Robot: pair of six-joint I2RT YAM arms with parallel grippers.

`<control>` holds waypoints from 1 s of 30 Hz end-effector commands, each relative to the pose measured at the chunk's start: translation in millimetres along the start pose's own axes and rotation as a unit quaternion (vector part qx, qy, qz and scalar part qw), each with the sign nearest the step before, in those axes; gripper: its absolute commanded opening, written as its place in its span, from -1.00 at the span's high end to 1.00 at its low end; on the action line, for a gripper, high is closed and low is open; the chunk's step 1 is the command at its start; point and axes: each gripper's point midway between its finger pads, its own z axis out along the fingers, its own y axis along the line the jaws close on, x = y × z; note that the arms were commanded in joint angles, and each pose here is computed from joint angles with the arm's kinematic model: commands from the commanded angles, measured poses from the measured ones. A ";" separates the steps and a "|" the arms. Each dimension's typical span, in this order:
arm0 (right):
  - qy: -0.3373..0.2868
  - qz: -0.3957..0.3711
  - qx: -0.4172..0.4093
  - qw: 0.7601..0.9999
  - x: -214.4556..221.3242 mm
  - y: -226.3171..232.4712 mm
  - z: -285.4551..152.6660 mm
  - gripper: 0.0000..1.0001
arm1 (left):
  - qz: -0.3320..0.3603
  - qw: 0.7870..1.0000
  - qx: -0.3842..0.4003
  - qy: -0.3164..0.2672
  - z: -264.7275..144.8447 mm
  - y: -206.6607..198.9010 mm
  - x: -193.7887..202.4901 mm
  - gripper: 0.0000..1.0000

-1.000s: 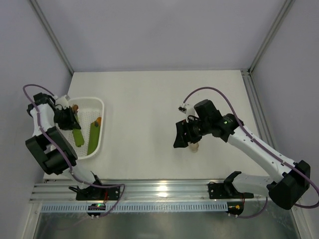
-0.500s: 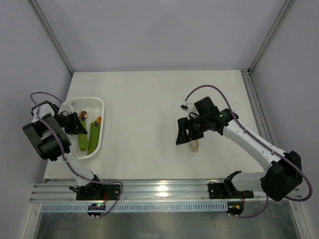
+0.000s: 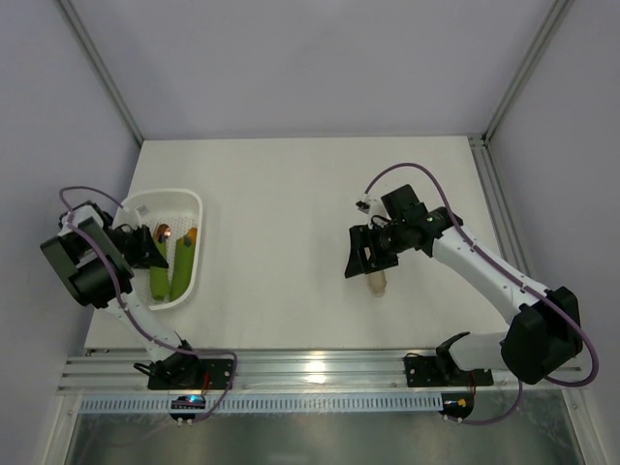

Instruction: Place the utensils on the paper napkin and roll it up

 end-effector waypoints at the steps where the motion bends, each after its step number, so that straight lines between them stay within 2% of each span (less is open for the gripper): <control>1: -0.013 -0.006 -0.017 1.000 -12.3 8.3 -4.1 -0.38 | 0.009 1.000 0.013 -0.002 -3.0 -0.4 -6.8 1.00; 15: -0.001 0.003 -0.024 1.000 -10.2 7.4 2.4 -0.38 | 0.006 0.999 0.034 0.013 8.6 5.4 -6.1 1.00; 30: 0.001 0.005 -0.018 1.000 -16.1 2.8 3.9 -0.37 | 0.016 0.998 -0.023 0.052 18.0 30.3 -5.8 0.99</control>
